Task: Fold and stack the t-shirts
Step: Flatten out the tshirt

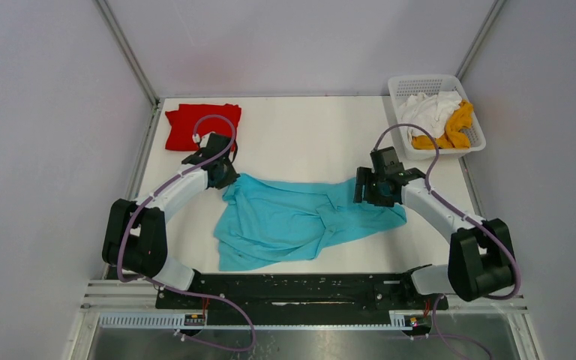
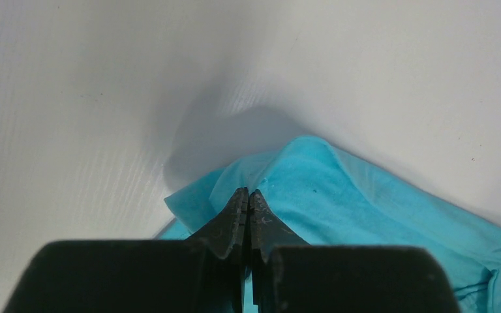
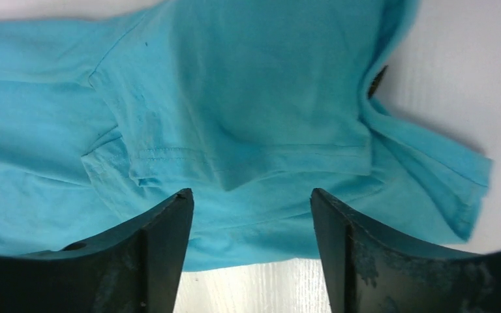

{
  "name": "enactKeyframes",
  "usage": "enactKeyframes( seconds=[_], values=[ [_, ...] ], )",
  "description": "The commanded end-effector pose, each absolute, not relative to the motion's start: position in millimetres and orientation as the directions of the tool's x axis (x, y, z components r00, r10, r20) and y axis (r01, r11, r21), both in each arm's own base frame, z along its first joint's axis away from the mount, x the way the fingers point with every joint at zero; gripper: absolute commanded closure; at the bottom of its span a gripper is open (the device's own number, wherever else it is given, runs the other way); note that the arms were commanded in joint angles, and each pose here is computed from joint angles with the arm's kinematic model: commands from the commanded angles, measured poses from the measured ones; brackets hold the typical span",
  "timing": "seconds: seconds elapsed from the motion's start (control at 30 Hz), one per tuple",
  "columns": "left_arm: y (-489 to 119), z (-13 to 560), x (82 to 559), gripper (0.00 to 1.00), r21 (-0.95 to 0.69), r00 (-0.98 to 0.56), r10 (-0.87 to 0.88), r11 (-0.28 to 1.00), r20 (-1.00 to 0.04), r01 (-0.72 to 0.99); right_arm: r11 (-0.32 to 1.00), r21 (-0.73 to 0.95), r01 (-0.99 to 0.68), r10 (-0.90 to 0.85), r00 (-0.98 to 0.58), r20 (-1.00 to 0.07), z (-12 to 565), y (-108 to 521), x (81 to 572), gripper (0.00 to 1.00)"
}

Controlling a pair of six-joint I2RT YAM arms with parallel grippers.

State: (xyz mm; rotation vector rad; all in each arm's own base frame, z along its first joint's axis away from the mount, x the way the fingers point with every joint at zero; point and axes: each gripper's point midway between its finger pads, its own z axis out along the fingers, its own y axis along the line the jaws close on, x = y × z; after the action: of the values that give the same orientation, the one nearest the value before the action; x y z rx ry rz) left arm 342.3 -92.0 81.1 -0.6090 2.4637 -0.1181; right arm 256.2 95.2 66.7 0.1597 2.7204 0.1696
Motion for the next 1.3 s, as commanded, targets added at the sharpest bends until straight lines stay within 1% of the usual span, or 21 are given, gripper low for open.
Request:
enactKeyframes(
  seconds=[0.0,0.07,0.13,0.17,0.2,0.27,0.4,0.43,0.57,0.67,0.8,0.9,1.0,1.13,1.27],
  values=[
    [-98.0,85.9,349.6,1.0,-0.259,-0.707,-0.453,0.891,-0.543,-0.372,0.96,0.276,0.043,0.151,-0.911,-0.385,57.2,130.1,273.1,0.3],
    [-97.6,85.3,348.8,1.0,-0.256,-0.709,-0.452,0.892,-0.541,-0.373,0.956,0.289,0.048,0.157,-0.918,-0.364,50.9,137.2,280.6,0.36],
    [-96.5,85.8,347.9,1.0,-0.252,-0.709,-0.451,0.892,-0.543,-0.375,0.959,0.277,0.065,0.163,-0.924,-0.345,44.5,138.3,285.2,0.43],
    [-95.5,86.4,347.3,1.0,-0.25,-0.707,-0.45,0.893,-0.545,-0.375,0.96,0.27,0.075,0.168,-0.925,-0.341,42.0,137.5,287.0,0.48],
    [-94.2,87.2,346.3,1.0,-0.244,-0.706,-0.448,0.893,-0.548,-0.377,0.963,0.254,0.088,0.174,-0.924,-0.341,39.6,134.8,288.3,0.56],
    [-91.4,88.8,345.3,1.0,-0.237,-0.701,-0.449,0.892,-0.555,-0.384,0.968,0.225,0.11,0.184,-0.921,-0.344,37.2,129.4,289.4,0.64],
    [-89.8,95.4,345.3,1.0,-0.24,-0.691,-0.45,0.892,-0.566,-0.384,0.975,0.182,0.13,0.191,-0.907,-0.374,43.3,119.2,291.2,0.9],
    [-90.5,99.8,345.8,1.0,-0.247,-0.686,-0.45,0.892,-0.572,-0.379,0.977,0.17,0.131,0.189,-0.9,-0.393,48.0,115.9,292.6,0.93],
    [-90.4,120.7,347.7,1.0,-0.278,-0.656,-0.456,0.889,-0.601,-0.363,0.983,0.125,0.138,0.181,-0.859,-0.478,77.8,101.8,298.6,0.96],
    [-89.1,144.6,348.2,1.0,-0.308,-0.617,-0.464,0.885,-0.635,-0.349,0.985,0.09,0.15,0.175,-0.82,-0.545,101.7,89.7,301.7,0.97],
    [-85.1,176.8,343.7,1.0,-0.348,-0.558,-0.477,0.878,-0.679,-0.328,0.987,0.06,0.151,0.156,-0.777,-0.61,131.9,78.1,301.7,0.96],
    [-81.5,203.8,337.6,1.0,-0.386,-0.501,-0.491,0.871,-0.713,-0.304,0.988,0.038,0.148,0.137,-0.744,-0.654,149.7,70.9,303.1,0.92],
    [-78.4,224.7,330.7,1.0,-0.416,-0.455,-0.501,0.865,-0.736,-0.28,0.988,0.014,0.151,0.124,-0.747,-0.653,151.0,66.4,300.8,0.91],
    [-72.5,242.3,321.2,1.0,-0.431,-0.408,-0.504,0.864,-0.761,-0.262,0.989,-0.003,0.146,0.113,-0.783,-0.612,133.4,65.9,294.1,0.91],
    [-68.8,238.5,316.8,1.0,-0.422,-0.405,-0.5,0.865,-0.765,-0.27,0.992,-0.007,0.125,0.103,-0.847,-0.522,100.1,71.2,281.8,0.89]
  ],
)
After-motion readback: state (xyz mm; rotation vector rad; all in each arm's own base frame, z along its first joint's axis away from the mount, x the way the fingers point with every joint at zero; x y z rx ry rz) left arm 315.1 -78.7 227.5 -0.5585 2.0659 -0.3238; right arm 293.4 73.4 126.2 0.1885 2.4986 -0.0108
